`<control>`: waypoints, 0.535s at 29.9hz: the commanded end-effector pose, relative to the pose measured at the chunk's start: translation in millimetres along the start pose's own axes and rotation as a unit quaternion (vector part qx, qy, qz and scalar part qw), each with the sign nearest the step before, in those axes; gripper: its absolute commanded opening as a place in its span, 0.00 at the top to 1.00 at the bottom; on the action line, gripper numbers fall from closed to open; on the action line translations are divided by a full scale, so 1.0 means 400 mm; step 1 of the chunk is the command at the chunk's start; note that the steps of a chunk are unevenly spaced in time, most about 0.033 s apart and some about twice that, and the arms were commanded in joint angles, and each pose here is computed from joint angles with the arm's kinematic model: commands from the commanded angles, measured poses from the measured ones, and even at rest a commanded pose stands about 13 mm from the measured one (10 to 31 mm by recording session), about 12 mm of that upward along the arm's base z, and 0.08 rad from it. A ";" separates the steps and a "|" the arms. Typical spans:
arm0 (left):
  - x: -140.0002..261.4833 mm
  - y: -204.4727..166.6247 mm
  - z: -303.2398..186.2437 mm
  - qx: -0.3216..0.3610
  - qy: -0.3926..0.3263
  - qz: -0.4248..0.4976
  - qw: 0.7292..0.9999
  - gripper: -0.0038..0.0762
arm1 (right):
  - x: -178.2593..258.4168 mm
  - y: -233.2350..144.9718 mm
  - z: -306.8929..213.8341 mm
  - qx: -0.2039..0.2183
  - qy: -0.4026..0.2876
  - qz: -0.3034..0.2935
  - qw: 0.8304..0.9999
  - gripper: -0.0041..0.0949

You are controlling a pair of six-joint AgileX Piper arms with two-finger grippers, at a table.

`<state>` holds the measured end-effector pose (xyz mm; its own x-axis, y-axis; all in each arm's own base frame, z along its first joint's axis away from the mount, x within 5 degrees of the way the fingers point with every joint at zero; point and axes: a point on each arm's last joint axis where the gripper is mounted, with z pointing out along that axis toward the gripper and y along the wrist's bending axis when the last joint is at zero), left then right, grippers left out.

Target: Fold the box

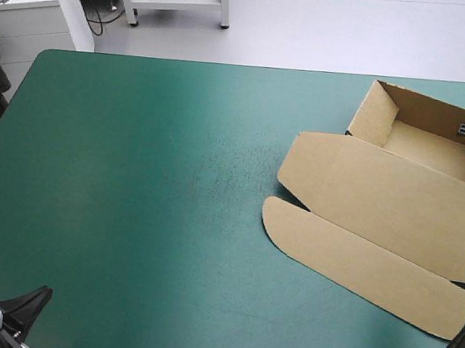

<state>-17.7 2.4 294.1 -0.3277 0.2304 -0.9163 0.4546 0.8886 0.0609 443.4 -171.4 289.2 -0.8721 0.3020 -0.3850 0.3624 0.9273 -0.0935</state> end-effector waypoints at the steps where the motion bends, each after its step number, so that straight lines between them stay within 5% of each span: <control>1: -0.024 0.001 -0.019 -0.002 -0.054 -0.003 0.999 0.96 | -0.007 -0.042 -0.099 0.027 -0.039 -0.001 0.999 0.98; 5: -0.024 0.004 -0.019 -0.009 -0.053 0.000 0.999 0.96 | -0.007 -0.045 -0.099 0.027 -0.039 0.000 0.999 0.93; 13: -0.023 0.004 -0.019 -0.009 -0.051 0.001 0.999 0.96 | -0.005 -0.059 -0.137 0.032 -0.054 -0.007 0.998 0.51; 16: -0.023 0.004 -0.019 -0.008 -0.051 0.001 0.999 0.96 | 0.001 -0.064 -0.206 0.033 -0.081 -0.009 0.996 0.45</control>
<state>-17.2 3.2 294.2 -0.3241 0.2351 -0.9163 0.4473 0.8916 0.0706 433.8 -181.6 303.2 -0.8703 0.2785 -0.4063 0.3581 0.9241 -0.1336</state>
